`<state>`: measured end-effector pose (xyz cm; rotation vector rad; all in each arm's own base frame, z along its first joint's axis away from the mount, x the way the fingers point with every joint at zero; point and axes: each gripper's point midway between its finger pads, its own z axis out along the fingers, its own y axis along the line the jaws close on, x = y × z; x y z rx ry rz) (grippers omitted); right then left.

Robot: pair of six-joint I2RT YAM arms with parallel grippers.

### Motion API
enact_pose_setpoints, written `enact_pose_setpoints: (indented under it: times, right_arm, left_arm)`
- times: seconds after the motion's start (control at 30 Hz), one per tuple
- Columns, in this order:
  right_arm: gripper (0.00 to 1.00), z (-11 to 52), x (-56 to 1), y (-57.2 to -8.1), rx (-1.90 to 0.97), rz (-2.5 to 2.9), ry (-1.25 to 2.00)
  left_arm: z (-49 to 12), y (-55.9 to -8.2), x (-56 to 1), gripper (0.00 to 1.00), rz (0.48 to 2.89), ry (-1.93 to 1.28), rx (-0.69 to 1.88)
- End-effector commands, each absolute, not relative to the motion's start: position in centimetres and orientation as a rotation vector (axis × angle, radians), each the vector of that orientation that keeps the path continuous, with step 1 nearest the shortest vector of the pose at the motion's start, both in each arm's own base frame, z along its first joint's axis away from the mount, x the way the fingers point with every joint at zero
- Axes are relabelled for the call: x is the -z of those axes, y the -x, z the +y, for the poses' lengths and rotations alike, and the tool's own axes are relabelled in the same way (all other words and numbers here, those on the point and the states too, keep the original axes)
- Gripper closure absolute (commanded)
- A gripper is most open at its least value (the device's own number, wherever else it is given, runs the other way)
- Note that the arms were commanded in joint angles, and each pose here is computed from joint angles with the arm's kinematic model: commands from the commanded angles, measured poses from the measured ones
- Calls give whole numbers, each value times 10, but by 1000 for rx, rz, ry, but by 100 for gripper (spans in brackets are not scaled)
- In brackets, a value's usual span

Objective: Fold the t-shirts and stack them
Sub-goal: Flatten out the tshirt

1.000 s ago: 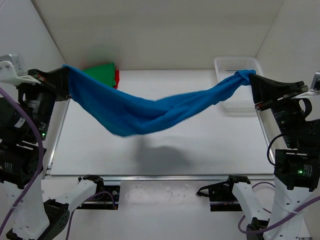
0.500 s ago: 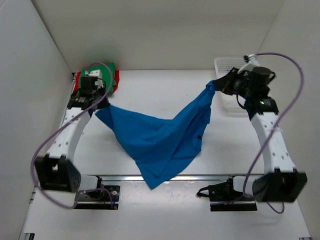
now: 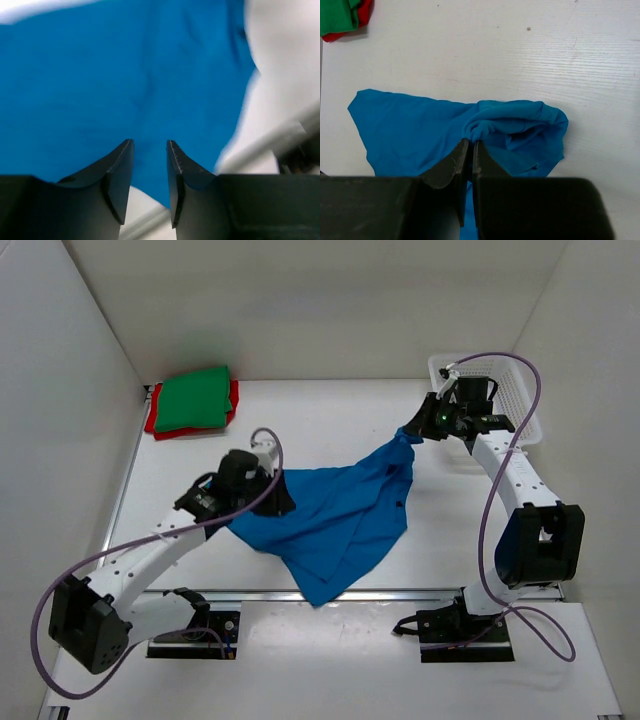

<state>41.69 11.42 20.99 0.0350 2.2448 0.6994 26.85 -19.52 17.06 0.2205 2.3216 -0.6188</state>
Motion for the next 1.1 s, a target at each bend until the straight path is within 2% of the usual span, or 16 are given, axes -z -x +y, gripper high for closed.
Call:
enact_pose_setpoints:
  times: [0.0,0.1,0.17,0.33,0.63,1.07]
  right_arm:
    - [100,117,-231,-421,-672,2166,13]
    - [100,125,-226,-415,-686,2173,20]
    - [100,123,-223,-413,-682,2177,16]
    - [100,125,-209,-406,-704,2204,13]
    - [99,115,-204,-407,-695,2209,-1]
    - [100,112,-201,-403,-704,2204,1]
  left_arm:
    - [-239,-224,-146,58,2377,-203,898]
    - [-257,-194,-105,57,2484,-283,909]
    - [-271,-180,-95,51,2504,-362,905]
    - [-296,-159,-73,46,2561,-440,894]
    - [-312,-139,-48,47,2626,-543,783]
    - [-293,-139,-7,50,2729,-545,518]
